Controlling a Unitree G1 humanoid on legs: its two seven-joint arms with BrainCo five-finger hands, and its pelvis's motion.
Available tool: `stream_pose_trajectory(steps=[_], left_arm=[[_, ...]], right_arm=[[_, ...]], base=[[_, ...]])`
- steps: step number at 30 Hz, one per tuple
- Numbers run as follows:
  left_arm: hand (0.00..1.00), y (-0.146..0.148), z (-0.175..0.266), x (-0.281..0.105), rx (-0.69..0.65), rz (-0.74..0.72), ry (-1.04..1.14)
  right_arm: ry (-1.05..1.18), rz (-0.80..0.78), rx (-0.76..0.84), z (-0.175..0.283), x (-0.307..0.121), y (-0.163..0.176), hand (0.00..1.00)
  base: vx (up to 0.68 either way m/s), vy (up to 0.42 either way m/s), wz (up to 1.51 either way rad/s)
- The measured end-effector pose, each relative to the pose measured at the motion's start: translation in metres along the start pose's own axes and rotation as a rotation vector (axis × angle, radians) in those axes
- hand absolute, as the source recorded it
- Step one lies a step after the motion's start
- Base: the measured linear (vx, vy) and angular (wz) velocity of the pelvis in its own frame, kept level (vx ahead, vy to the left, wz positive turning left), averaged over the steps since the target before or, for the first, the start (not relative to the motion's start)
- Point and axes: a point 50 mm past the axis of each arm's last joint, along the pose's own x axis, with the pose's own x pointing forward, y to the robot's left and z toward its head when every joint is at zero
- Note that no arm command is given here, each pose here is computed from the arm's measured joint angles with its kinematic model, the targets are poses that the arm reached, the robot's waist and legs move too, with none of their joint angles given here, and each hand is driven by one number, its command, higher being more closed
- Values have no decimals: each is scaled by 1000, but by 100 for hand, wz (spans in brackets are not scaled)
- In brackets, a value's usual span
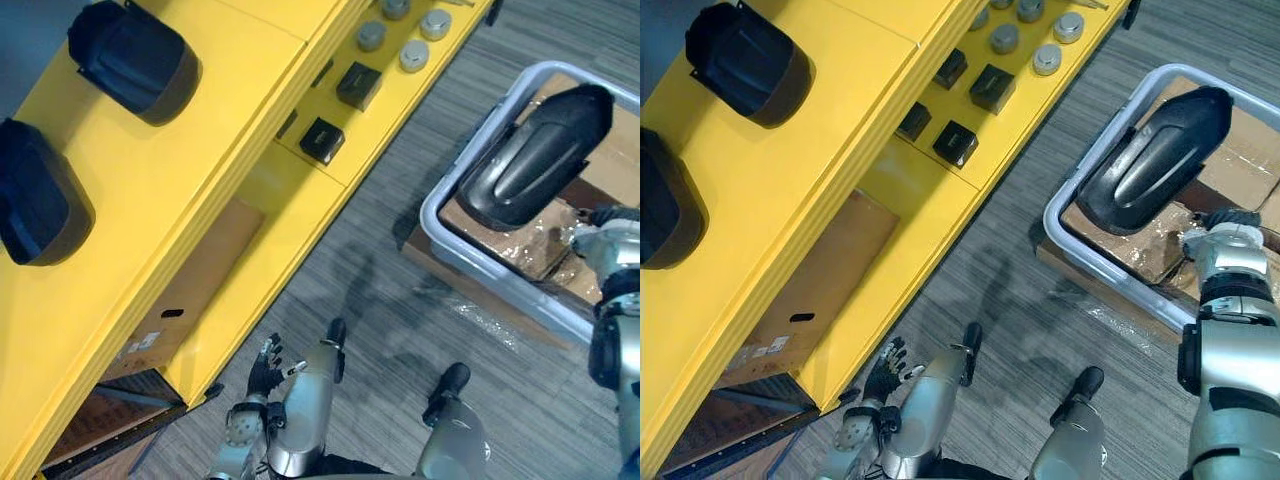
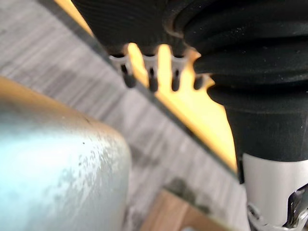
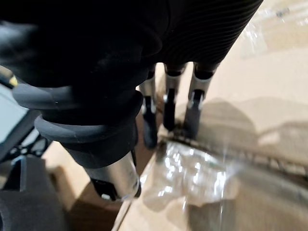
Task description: Walk over and take plastic housings, then place them on the shelf
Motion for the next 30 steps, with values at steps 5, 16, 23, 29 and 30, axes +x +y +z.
stream_pose_trajectory(steps=[5,16,23,29,30], left_arm=[[0,-2,-2,0,3,-6,19],[0,-3,-4,-3,-1,-15,26],[0,-4,-5,-7,-5,-22,22],[0,-5,-6,-7,-1,-28,22],[0,-5,-6,-7,0,-28,23]], right_arm=[[27,5,-16,-2,1,-5,100],[25,-75,-40,-7,1,-2,0],[-377,-274,36,69,-22,-1,0],[-456,-285,36,79,-30,8,0],[-455,-280,36,79,-30,10,0]], base=[[0,0,0],[-24,-12,3],[-19,-11,-16],[-3,-11,1],[-10,-15,7]])
